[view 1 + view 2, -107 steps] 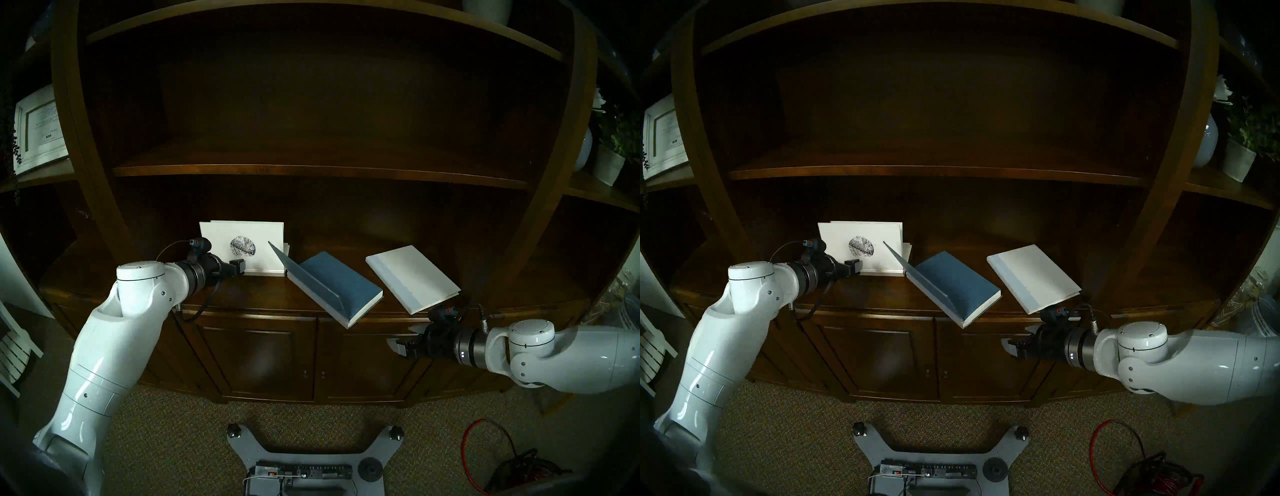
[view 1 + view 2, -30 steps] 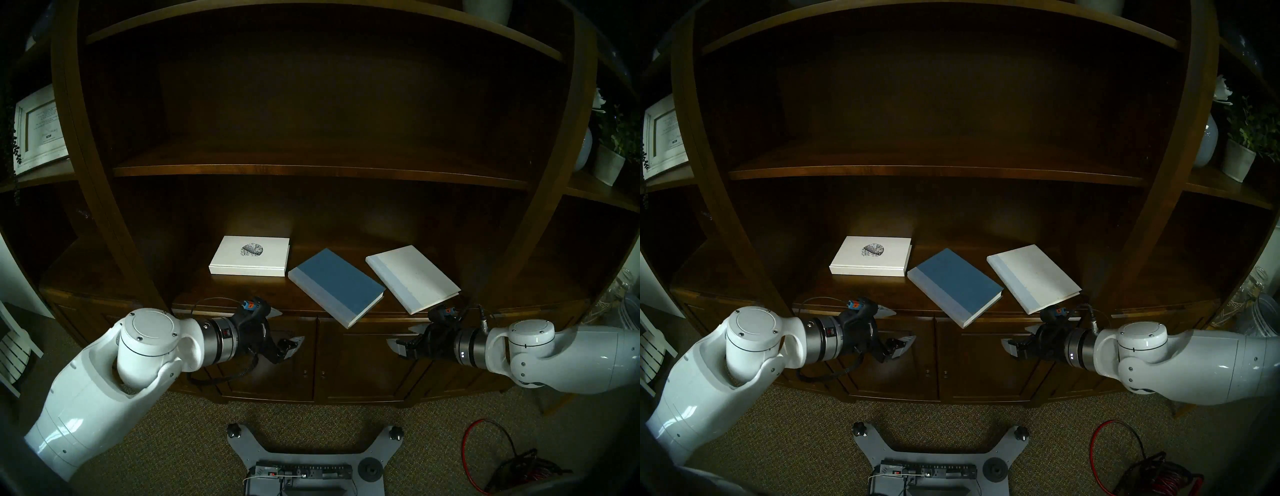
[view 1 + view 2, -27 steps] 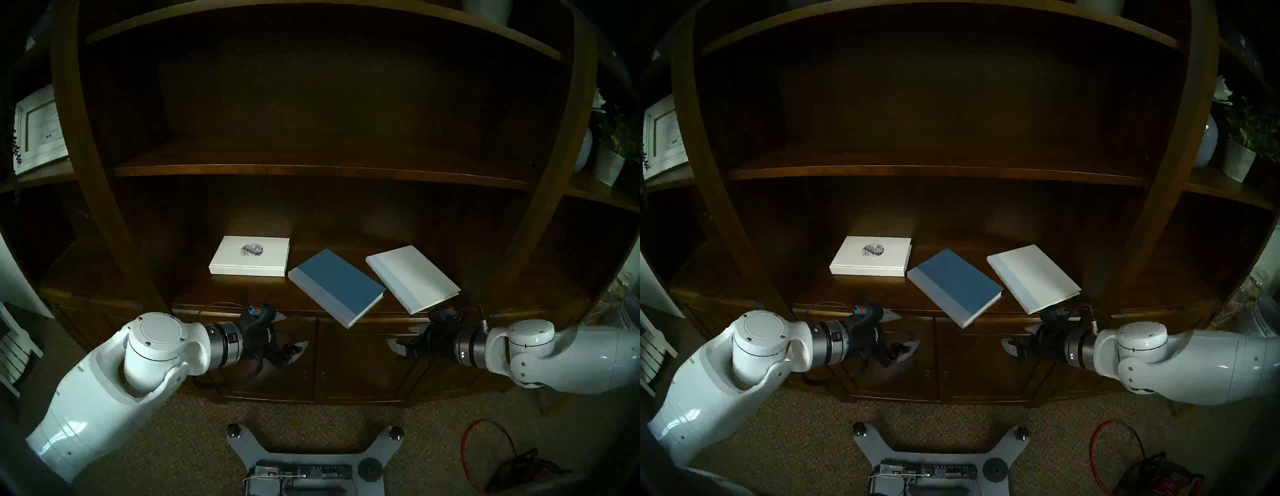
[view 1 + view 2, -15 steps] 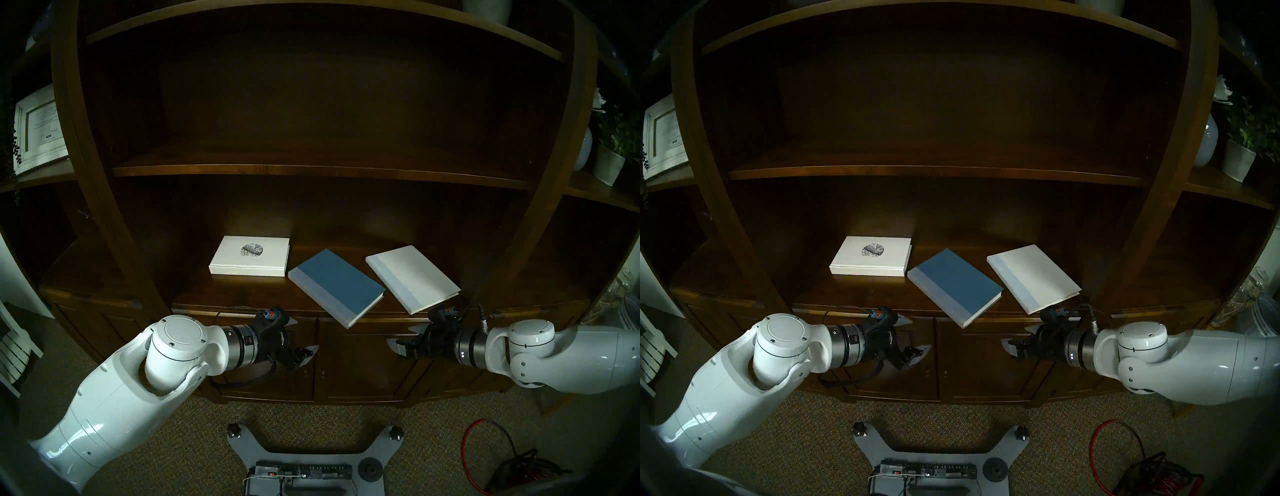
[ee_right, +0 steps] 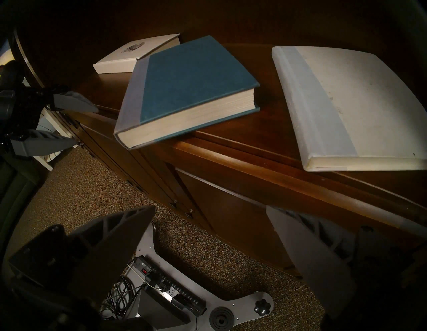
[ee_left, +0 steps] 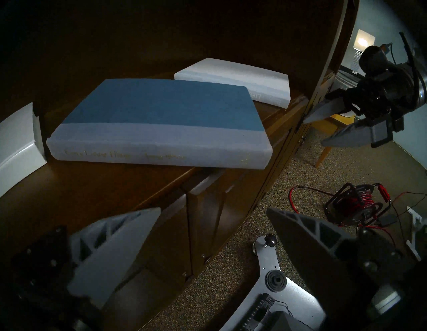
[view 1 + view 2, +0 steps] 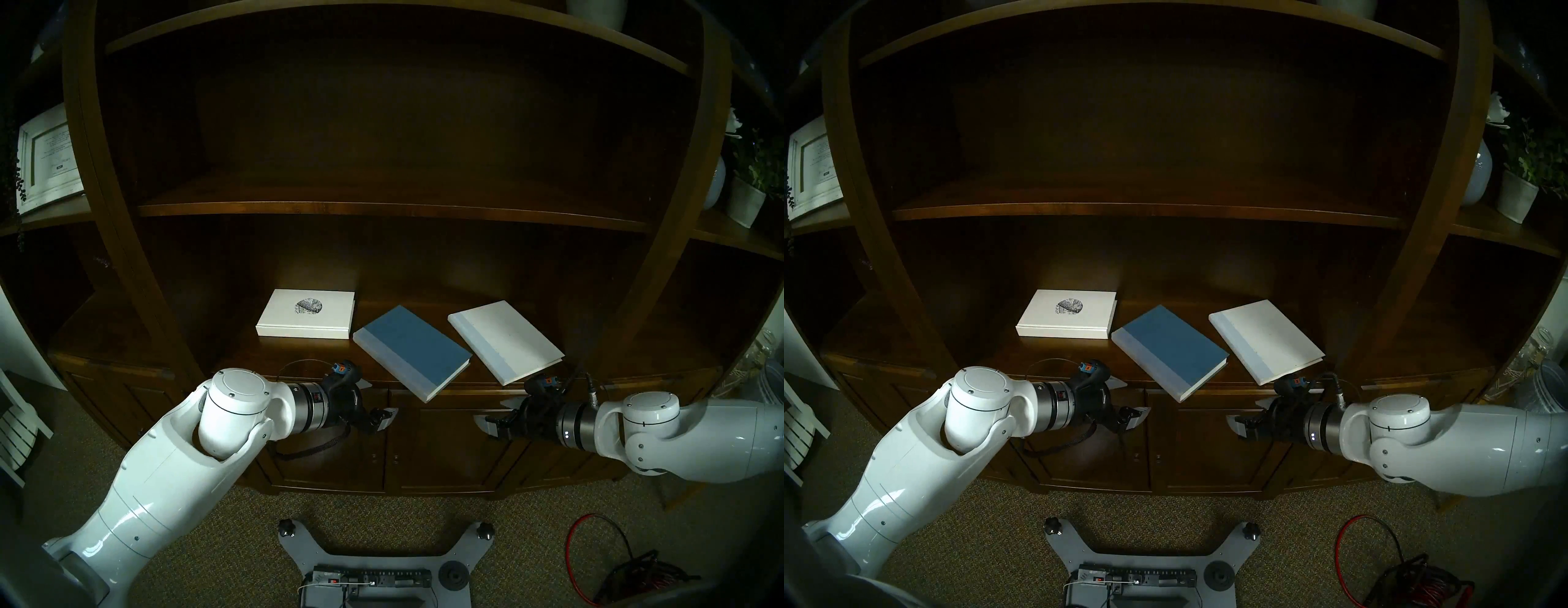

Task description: Close the books and align them horizontally on the shelf

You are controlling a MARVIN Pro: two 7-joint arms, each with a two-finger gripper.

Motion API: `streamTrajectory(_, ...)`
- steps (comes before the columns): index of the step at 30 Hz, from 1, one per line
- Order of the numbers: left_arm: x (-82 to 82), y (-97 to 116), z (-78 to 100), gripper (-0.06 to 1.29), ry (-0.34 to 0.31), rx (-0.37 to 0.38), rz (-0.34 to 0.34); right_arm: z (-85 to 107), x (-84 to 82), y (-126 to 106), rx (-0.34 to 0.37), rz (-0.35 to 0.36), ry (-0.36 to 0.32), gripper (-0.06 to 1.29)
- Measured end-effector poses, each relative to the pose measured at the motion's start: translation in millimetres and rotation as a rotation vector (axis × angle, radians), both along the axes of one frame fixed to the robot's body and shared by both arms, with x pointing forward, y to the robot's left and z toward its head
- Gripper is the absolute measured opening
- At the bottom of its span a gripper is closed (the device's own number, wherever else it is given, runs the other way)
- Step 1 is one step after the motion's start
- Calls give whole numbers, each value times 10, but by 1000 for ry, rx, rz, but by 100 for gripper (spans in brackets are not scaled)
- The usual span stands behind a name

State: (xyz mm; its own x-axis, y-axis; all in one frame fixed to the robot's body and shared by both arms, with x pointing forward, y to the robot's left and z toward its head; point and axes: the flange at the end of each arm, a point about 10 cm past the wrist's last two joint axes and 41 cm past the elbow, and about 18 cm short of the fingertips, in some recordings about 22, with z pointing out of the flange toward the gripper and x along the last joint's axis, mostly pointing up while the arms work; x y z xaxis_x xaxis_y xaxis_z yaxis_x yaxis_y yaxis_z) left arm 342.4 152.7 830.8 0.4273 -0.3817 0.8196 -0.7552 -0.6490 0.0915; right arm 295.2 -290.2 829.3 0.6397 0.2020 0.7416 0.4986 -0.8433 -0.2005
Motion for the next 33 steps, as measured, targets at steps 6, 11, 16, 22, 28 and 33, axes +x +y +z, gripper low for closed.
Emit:
streamTrajectory(6,59,-152,10,126,-4,-13,-24,0,0,0,0,0,0,126)
streamTrajectory(11,109,-243,26,126,-14,-16,-35,0,0,0,0,0,0,126)
streamTrajectory(16,165,-282,7,126,-18,-14,-35,0,0,0,0,0,0,126)
streamTrajectory(22,228,-289,-55,126,-13,-6,-27,0,0,0,0,0,0,126)
streamTrajectory(28,280,-311,-101,126,-13,1,-21,0,0,0,0,0,0,126)
streamTrajectory(33,317,-366,-97,126,-20,1,-22,1,1,0,0,0,0,126)
